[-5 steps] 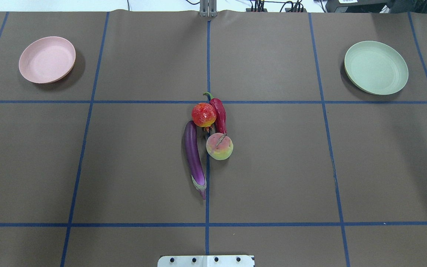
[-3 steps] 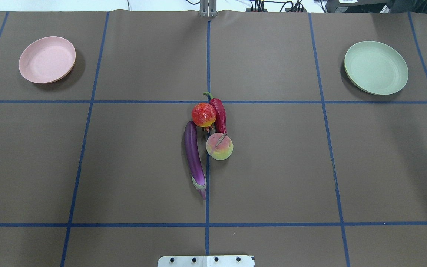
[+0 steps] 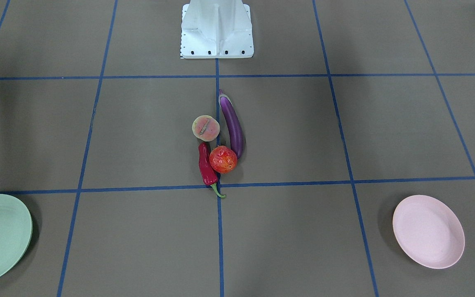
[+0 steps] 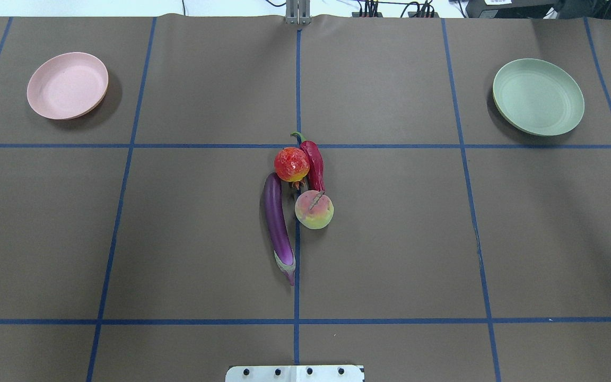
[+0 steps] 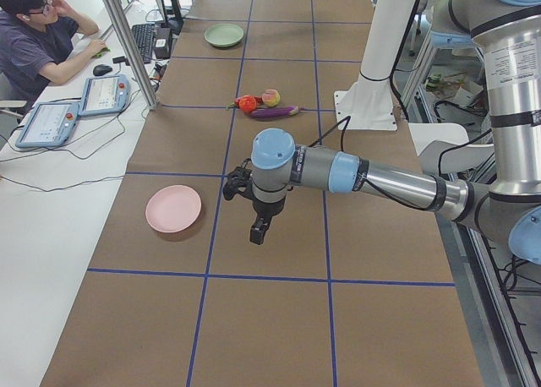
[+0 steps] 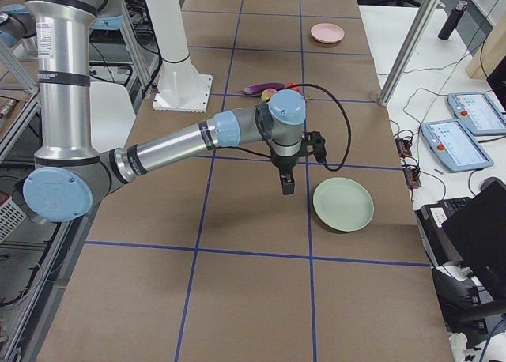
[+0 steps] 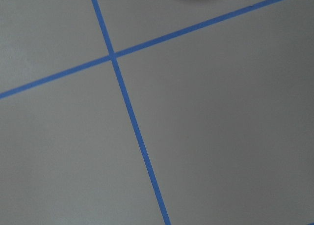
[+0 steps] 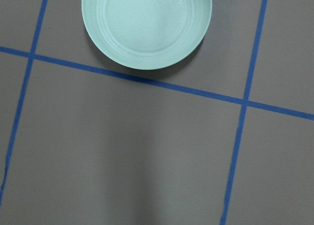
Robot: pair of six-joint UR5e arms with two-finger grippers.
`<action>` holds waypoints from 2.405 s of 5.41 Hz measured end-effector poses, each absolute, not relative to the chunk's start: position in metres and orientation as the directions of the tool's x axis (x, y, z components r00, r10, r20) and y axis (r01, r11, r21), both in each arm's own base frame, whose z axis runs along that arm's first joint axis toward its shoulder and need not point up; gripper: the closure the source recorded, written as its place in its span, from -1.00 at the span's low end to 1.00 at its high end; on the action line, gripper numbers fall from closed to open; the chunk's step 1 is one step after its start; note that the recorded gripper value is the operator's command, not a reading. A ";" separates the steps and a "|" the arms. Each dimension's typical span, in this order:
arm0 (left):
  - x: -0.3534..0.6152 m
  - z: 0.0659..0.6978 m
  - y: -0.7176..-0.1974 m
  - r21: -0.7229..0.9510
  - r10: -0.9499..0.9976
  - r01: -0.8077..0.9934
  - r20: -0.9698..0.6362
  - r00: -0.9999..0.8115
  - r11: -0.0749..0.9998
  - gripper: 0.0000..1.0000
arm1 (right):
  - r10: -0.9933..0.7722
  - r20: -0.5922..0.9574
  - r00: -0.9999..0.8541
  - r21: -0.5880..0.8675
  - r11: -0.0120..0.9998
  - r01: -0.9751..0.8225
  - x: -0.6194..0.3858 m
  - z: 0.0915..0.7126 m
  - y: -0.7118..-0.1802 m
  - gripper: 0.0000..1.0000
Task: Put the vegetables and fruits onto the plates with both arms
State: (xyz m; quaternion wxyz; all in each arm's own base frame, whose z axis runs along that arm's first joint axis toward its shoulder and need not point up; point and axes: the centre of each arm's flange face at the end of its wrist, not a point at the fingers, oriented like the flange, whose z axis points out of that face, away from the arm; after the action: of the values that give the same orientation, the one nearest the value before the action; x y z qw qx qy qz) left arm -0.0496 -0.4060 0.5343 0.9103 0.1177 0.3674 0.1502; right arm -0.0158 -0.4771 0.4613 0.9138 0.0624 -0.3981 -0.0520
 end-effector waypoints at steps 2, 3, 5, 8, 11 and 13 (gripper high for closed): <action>-0.049 0.520 -0.419 0.406 0.414 -0.185 -0.602 0.683 0.895 -1.00 | -0.056 0.762 0.645 0.085 0.996 -0.015 -0.090 0.389 -0.493 -1.00; -0.049 0.517 -0.421 0.422 0.425 -0.185 -0.595 0.682 0.888 -1.00 | 0.009 0.778 0.628 0.028 0.998 -0.050 -0.136 0.350 -0.498 -1.00; -0.048 0.522 -0.422 0.419 0.424 -0.186 -0.597 0.681 0.889 -1.00 | 0.165 0.765 0.623 -0.097 0.985 -0.142 -0.263 0.275 -0.479 -1.00; -0.048 0.529 -0.423 0.406 0.416 -0.187 -0.603 0.681 0.894 -1.00 | 0.274 0.708 0.651 -0.151 0.959 -0.240 -0.433 0.221 -0.434 -1.00; -0.048 0.533 -0.423 0.400 0.413 -0.188 -0.606 0.680 0.897 -1.00 | 0.314 0.728 0.609 -0.149 0.940 -0.307 -0.547 0.214 -0.436 -1.00; -0.048 0.534 -0.423 0.397 0.411 -0.188 -0.607 0.680 0.898 -1.00 | 0.319 0.712 0.626 -0.143 0.938 -0.315 -0.585 0.213 -0.428 -1.00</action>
State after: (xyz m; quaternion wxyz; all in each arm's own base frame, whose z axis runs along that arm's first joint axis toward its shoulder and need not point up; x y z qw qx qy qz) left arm -0.0478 -0.4232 0.5340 0.9037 0.1532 0.3638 0.1657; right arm -0.5849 -0.4283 0.2132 0.9017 -0.0022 -0.3950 0.1757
